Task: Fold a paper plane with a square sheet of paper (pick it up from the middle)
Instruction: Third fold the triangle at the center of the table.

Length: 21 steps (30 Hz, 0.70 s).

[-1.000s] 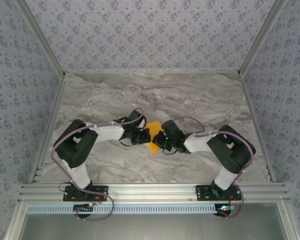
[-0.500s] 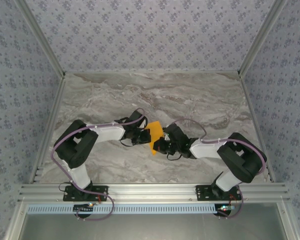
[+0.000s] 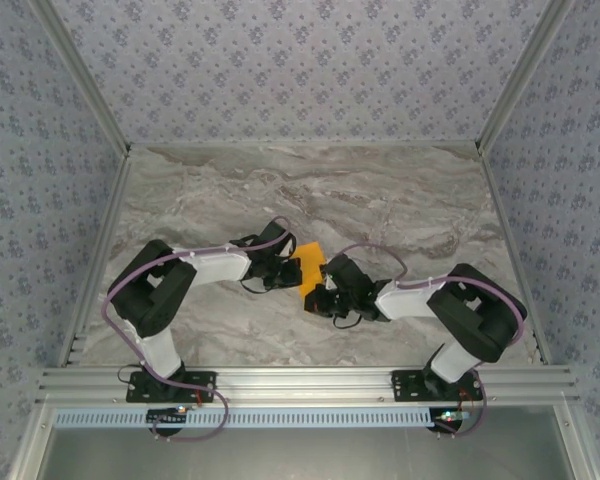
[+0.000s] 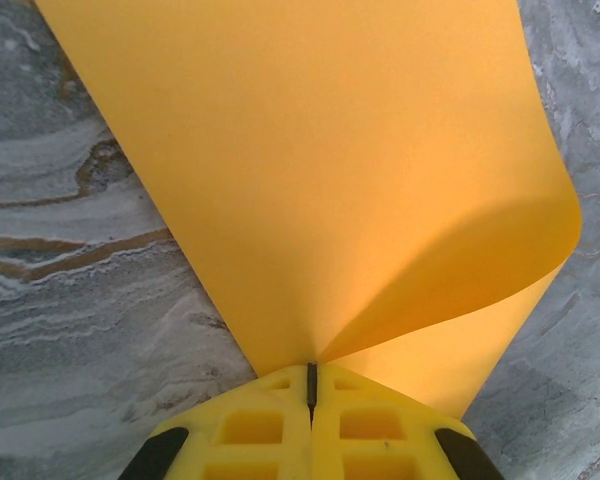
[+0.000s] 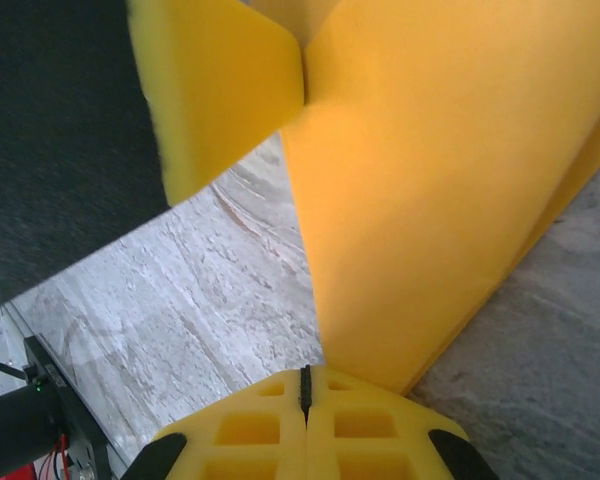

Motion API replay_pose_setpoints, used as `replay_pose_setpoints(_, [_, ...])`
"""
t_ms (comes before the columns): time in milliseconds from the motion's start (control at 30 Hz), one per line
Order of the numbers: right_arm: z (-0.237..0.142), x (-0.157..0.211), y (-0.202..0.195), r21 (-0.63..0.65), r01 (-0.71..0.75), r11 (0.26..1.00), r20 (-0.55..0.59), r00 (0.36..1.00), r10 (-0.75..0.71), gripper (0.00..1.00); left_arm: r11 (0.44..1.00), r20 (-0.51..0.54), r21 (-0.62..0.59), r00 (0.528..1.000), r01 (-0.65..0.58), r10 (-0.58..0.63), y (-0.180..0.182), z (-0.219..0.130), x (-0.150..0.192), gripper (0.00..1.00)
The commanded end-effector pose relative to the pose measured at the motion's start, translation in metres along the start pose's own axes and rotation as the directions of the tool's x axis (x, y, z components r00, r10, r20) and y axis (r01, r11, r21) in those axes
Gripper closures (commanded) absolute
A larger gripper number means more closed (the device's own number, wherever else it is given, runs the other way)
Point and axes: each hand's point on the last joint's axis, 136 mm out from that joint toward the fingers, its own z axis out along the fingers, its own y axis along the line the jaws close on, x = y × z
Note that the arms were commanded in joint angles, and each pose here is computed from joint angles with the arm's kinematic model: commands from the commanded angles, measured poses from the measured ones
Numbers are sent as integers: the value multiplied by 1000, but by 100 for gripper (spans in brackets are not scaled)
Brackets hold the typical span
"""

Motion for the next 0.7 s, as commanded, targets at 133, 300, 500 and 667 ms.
replay_pose_setpoints(133, [4, 16, -12, 33, 12, 999, -68, 998, -10, 98, 982, -43, -185, 999, 21, -29, 45, 9, 19, 100])
replay_pose_setpoints(300, [-18, -12, 5, -6, 26, 1000, 39, 999, -26, 98, 983, -42, -184, 999, 15, -24, 45, 8, 18, 100])
replay_pose_setpoints(500, [-42, -56, -10, 47, 2, 999, 138, 990, -9, 98, 986, -40, -163, 999, -32, 25, 37, 7, 12, 100])
replay_pose_setpoints(667, [-49, -87, -18, 81, -3, 997, 171, 985, -11, 98, 980, -25, -149, 991, -133, 131, 28, 3, 2, 100])
